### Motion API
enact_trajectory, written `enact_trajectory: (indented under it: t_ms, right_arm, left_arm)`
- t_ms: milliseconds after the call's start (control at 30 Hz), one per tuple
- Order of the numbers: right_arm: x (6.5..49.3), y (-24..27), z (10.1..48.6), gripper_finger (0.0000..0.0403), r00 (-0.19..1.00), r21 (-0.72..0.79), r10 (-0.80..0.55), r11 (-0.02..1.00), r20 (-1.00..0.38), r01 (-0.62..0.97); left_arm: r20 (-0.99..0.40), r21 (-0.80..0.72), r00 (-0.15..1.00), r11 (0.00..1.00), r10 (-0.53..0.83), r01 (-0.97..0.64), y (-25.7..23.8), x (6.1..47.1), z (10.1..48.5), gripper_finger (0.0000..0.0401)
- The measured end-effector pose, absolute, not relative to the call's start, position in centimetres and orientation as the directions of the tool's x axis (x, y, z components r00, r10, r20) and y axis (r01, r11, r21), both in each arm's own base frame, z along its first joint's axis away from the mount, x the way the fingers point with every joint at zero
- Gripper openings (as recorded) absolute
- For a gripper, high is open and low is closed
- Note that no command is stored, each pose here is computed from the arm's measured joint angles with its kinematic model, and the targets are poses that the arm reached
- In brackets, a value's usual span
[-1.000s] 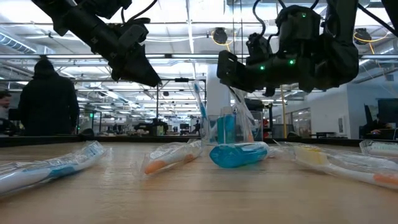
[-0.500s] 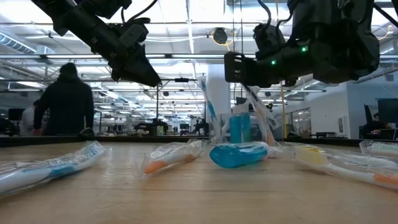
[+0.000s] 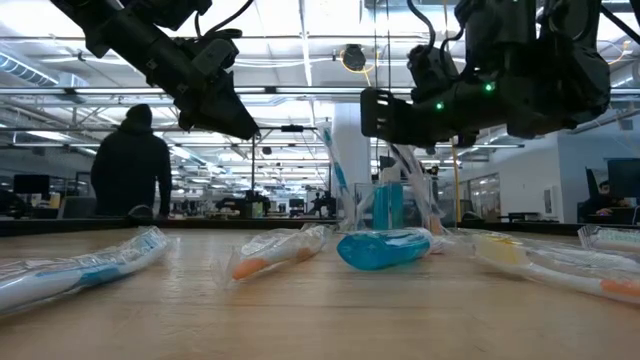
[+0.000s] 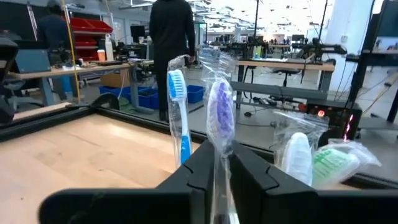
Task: Pick & Place toothbrushing station
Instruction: Put the top violet toothbrush into the transparent organizer
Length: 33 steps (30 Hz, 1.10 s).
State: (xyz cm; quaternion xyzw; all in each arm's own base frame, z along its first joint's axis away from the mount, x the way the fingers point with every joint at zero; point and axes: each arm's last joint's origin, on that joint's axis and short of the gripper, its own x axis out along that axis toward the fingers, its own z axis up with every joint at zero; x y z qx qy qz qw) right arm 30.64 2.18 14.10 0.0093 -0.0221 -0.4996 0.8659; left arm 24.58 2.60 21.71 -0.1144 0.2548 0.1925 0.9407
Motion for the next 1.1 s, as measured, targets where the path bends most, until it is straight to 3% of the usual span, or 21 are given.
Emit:
enact_trajectory:
  t_ms: [467,633,833,1100]
  right_arm:
    - [30.6,2.4,14.7,0.0147,0.507,0.000,-0.861,0.507,0.048,0.862]
    - [30.4,2.4,15.7,0.0167,0.519,-0.060,-0.852,0.516,0.064,0.854]
    - [30.2,1.3,17.0,0.0150,0.498,-0.106,-0.865,0.490,0.064,0.865]
    - [30.3,1.2,16.3,0.0071,0.561,-0.093,-0.828,0.560,-0.011,0.823]
  left_arm:
    - [-0.524,-0.118,0.796,0.899,0.304,-0.421,2.6,24.6,21.7,0.0141]
    - [-0.524,-0.118,0.796,0.899,0.304,-0.421,2.6,24.6,21.7,0.0141]
    - [-0.523,-0.118,0.796,0.899,0.304,-0.421,2.6,24.6,21.7,0.0141]
    - [-0.523,-0.118,0.797,0.900,0.303,-0.419,2.6,24.6,21.7,0.0141]
